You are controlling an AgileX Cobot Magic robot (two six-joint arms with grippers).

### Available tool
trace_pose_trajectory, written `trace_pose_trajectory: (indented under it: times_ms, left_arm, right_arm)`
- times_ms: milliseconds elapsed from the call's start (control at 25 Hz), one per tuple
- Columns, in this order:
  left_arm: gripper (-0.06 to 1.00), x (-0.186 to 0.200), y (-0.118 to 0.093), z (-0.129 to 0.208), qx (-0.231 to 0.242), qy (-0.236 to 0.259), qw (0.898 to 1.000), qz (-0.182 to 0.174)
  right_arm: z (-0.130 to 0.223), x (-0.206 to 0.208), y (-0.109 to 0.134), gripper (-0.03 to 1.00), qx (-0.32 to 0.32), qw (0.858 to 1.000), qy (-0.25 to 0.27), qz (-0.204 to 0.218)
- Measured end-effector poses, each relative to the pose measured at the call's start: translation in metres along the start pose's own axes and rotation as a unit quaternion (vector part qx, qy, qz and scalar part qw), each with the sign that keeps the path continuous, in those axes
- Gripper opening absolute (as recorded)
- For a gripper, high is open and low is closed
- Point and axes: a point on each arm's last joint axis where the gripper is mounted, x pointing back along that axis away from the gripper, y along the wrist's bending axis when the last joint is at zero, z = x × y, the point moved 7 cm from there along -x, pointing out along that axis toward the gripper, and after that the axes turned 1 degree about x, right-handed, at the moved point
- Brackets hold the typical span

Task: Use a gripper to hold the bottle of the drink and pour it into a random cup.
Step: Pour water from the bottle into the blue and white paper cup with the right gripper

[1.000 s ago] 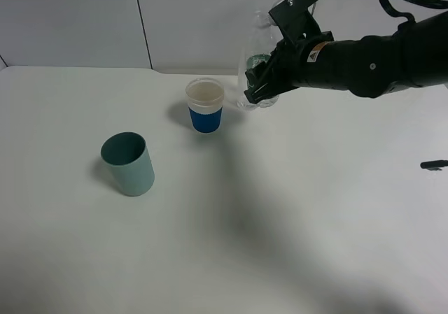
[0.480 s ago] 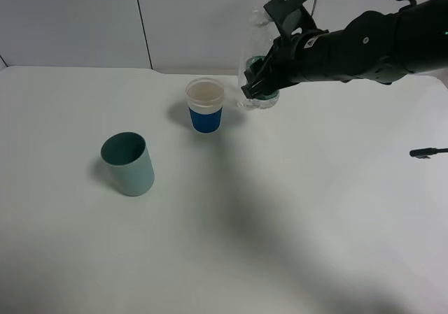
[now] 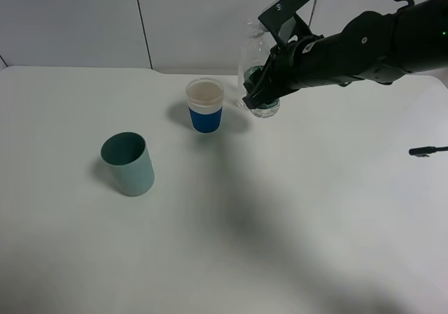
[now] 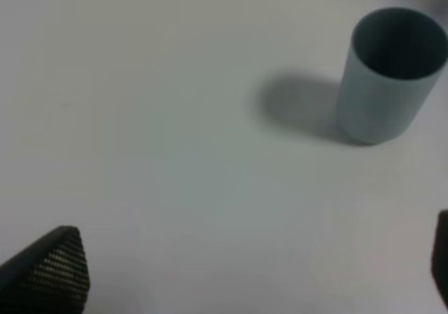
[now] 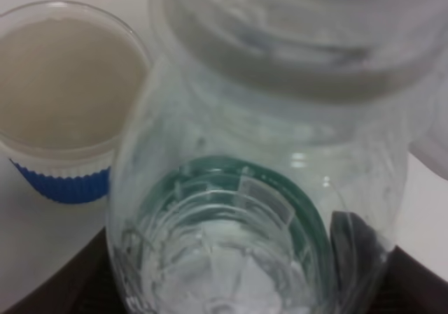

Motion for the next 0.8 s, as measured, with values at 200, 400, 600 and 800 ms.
trace_pose_trajectory:
  times_ms: [200,400,600,800]
  left_arm:
    - [0.99,0.000,0.000,0.000,0.000,0.000,1.000,0.000]
    - [0.99,0.000,0.000,0.000,0.000,0.000,1.000,0.000]
    - [0.99,0.000,0.000,0.000,0.000,0.000,1.000,0.000]
    - [0.99,0.000,0.000,0.000,0.000,0.000,1.000,0.000]
  right_arm:
    - [0.001,0.000,-0.004,0.56,-0.036,0.999,-0.005,-0.004]
    - [0.004,0.000,-0.004,0.56,-0.033,0.999,0.003,-0.013]
    - [0.011,0.002,-0.021,0.56,0.010,0.998,0.067,0.020]
    - [0.006,0.005,-0.039,0.56,0.029,0.994,0.086,0.060]
